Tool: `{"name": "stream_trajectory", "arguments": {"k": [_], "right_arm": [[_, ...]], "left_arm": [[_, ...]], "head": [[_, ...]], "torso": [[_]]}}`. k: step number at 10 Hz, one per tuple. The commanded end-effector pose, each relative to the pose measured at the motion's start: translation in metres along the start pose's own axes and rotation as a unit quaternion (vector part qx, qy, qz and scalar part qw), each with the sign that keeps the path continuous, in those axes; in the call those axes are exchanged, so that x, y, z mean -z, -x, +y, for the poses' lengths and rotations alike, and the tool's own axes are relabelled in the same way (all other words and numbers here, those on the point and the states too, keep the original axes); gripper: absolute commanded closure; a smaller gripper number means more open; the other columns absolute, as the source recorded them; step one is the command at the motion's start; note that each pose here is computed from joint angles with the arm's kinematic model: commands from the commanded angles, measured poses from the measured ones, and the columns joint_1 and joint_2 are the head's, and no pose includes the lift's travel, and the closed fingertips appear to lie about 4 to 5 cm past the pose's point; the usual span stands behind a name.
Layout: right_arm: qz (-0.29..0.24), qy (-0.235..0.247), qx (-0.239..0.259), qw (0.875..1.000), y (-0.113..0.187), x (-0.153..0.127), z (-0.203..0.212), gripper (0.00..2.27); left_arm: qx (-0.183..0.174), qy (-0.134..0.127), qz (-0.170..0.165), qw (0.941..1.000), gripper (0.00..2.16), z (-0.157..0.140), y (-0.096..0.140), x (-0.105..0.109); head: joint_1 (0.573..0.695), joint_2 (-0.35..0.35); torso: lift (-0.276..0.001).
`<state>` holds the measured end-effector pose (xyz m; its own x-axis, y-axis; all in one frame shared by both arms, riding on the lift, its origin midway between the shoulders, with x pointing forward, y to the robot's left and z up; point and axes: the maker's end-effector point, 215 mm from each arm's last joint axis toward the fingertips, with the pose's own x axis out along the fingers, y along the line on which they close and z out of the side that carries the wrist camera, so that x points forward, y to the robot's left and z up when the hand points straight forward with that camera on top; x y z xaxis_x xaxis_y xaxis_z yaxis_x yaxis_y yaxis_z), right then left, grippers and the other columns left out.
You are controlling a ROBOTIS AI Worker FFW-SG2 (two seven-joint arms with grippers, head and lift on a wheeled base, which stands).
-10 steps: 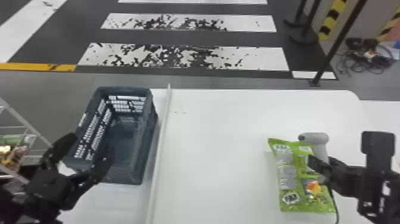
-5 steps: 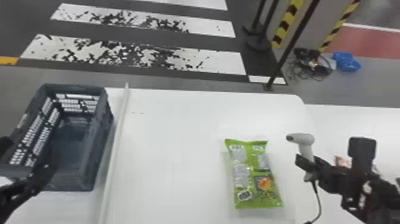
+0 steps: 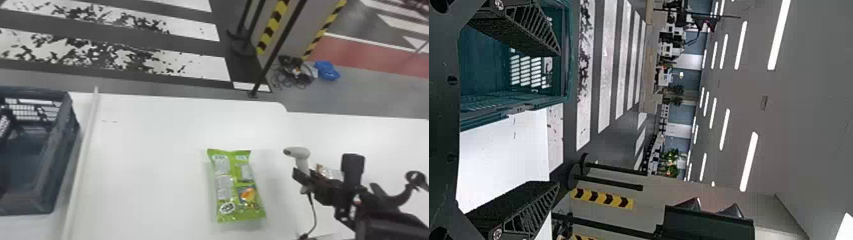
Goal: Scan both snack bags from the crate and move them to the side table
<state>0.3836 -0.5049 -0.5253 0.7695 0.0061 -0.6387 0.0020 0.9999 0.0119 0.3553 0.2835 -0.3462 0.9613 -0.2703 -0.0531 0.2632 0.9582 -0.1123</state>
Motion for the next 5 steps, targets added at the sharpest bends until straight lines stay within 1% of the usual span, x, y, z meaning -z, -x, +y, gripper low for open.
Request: {"name": "stream_trajectory", "arguments": {"k": [1,3,5], "right_arm": [[-0.003,0.003,0.002,1.0,-0.004,0.009,-0.012,2.25],[-0.013,0.015,-0.008,1.0,-0.012,0.02,-0.01,2.25],[-0.013,0.02,-0.018,1.0,-0.023,0.029,-0.005,2.24]], "left_arm": [[0.0,0.0,0.001,1.0,0.08,0.0,0.0,0.0],[0.001,0.0,0.007,1.0,0.08,-0.001,0.001,0.004],[0.001,-0.001,0.009,1.0,0.08,-0.002,0.001,0.007]], "head": [[0.695,-0.326],[0.695,-0.347],[0.695,-0.348]], "torso": [[-0.029],[-0.029],[-0.029]]}}
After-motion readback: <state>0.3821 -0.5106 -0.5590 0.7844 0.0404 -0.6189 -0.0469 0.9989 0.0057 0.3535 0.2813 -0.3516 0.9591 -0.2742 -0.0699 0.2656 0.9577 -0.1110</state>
